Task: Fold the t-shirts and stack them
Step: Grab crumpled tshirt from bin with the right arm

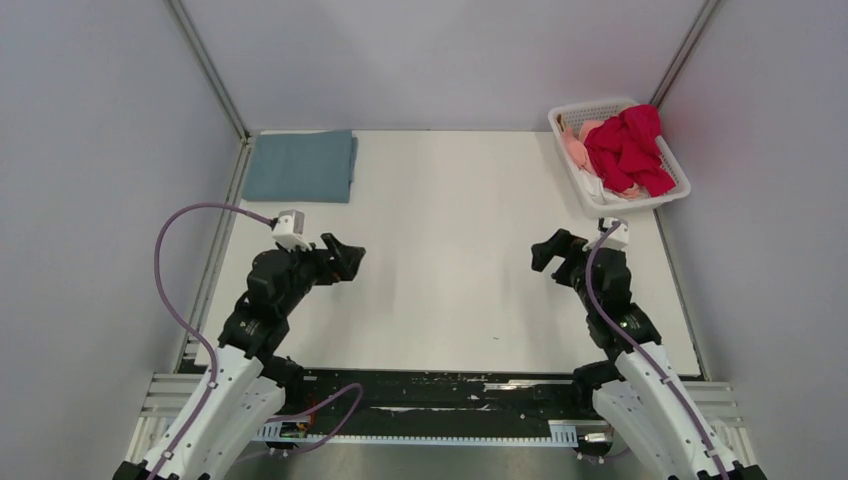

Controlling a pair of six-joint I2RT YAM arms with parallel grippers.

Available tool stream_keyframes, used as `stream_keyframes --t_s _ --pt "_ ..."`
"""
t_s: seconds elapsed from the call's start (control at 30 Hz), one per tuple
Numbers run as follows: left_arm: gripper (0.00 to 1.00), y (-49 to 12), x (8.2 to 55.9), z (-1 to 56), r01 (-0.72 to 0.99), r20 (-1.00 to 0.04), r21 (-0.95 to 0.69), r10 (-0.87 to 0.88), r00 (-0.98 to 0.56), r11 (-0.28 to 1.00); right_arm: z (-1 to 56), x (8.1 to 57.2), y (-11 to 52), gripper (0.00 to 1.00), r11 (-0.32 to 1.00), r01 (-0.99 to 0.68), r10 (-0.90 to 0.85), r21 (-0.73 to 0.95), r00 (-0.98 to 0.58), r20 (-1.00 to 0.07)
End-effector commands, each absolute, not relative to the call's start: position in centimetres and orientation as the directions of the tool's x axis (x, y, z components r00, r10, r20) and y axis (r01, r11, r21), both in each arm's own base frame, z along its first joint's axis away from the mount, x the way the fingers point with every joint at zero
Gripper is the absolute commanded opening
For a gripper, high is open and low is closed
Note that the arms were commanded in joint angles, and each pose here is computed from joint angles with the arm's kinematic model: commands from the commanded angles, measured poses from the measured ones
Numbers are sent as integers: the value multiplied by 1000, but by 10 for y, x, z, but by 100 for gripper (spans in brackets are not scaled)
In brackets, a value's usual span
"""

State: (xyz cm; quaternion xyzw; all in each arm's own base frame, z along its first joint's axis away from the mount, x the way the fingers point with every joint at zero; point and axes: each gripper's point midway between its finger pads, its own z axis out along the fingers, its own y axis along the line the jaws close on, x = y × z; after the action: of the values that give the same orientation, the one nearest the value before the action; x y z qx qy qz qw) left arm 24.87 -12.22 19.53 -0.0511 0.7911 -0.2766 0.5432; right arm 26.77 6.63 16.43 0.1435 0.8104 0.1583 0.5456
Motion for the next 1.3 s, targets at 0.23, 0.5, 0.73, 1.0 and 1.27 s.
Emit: stream_keyframes --t_s 0.23,0.5,0.73,1.0,1.27 --pt "100 -121 270 225 223 -853 -493 -416 -316 841 285 347 18 100 927 274 307 255 -169 -936" --pt "100 -108 284 204 125 -858 -459 -403 -317 880 301 454 -66 100 903 371 322 218 -244 -915" --pt "100 -108 291 191 99 -859 -433 -377 -345 896 263 528 -127 100 886 424 341 190 -316 -885" --pt "100 -107 300 175 60 -850 -405 -351 -393 912 202 592 -160 98 870 475 328 128 -367 -870" --pt "100 -104 300 166 29 -839 -394 -346 -419 919 172 622 -170 37 857 491 363 157 -358 -860"
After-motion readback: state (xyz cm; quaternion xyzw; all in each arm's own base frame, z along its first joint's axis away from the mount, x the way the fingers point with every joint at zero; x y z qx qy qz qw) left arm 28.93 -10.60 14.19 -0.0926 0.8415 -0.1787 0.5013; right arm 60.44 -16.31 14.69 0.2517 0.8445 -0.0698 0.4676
